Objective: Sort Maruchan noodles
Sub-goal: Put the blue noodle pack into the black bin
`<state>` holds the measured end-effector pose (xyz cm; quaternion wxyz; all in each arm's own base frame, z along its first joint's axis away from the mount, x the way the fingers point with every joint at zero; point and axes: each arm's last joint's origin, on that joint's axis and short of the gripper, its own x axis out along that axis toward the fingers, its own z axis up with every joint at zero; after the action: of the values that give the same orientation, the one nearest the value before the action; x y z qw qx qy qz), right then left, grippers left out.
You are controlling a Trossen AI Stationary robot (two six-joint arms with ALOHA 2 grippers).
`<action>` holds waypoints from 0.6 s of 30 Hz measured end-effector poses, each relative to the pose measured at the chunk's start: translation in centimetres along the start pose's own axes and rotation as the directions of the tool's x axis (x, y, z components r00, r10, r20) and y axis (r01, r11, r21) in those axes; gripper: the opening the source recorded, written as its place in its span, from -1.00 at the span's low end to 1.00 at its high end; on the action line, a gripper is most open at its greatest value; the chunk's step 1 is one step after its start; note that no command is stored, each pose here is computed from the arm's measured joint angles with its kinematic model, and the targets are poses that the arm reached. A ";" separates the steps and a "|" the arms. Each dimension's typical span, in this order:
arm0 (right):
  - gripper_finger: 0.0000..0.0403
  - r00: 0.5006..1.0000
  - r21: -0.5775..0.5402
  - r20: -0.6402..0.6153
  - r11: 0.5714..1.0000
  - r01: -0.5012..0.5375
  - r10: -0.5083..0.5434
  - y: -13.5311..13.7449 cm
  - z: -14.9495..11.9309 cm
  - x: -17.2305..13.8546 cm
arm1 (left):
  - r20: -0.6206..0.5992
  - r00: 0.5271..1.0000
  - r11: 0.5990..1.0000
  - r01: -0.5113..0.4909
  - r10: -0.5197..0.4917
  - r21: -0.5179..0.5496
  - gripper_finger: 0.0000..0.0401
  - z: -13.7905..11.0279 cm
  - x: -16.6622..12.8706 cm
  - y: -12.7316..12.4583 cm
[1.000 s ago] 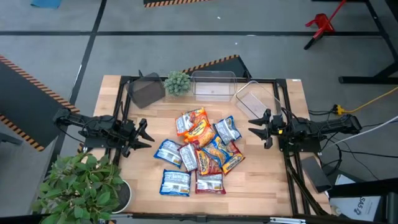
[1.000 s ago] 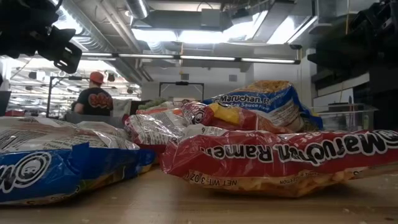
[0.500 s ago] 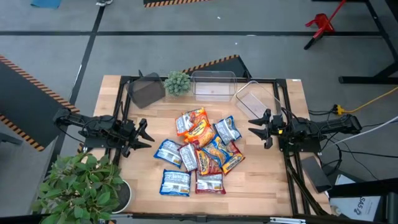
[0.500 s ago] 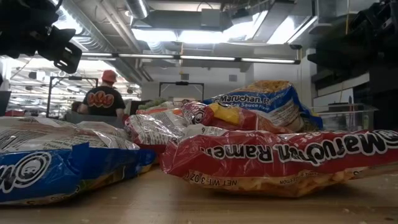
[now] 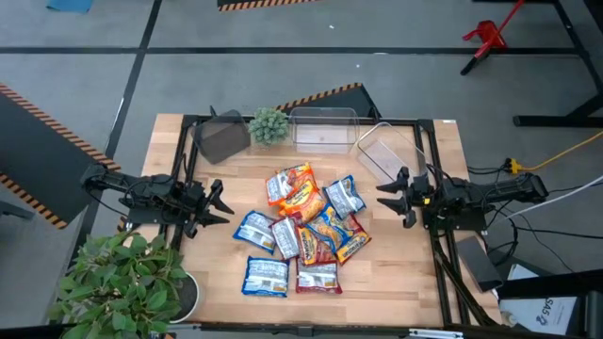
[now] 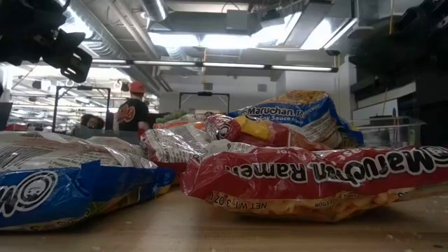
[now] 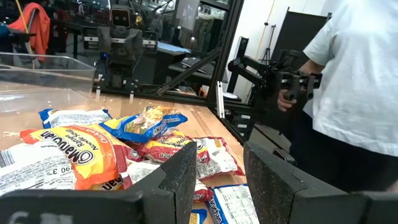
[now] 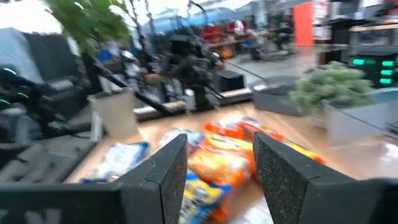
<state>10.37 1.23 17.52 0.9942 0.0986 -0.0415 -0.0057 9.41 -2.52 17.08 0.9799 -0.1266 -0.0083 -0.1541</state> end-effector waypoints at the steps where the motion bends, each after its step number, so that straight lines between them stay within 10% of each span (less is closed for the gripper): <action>1: -0.16 1.000 0.041 0.019 0.999 -0.003 0.002 0.0 0.2 0.0 | 0.002 1.000 1.000 -0.011 0.011 0.000 -0.36 0.0 0.0 0.0; 18: -0.16 0.916 0.281 0.394 0.959 -0.044 -0.074 0.2 3.8 -0.8 | 0.146 0.851 0.857 -0.513 0.504 0.035 -0.36 0.5 -0.4 1.4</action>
<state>9.28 0.67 21.19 0.9401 0.2372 -0.2434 -0.0274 9.45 -0.94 17.22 0.9869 -0.0984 -0.0448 0.1197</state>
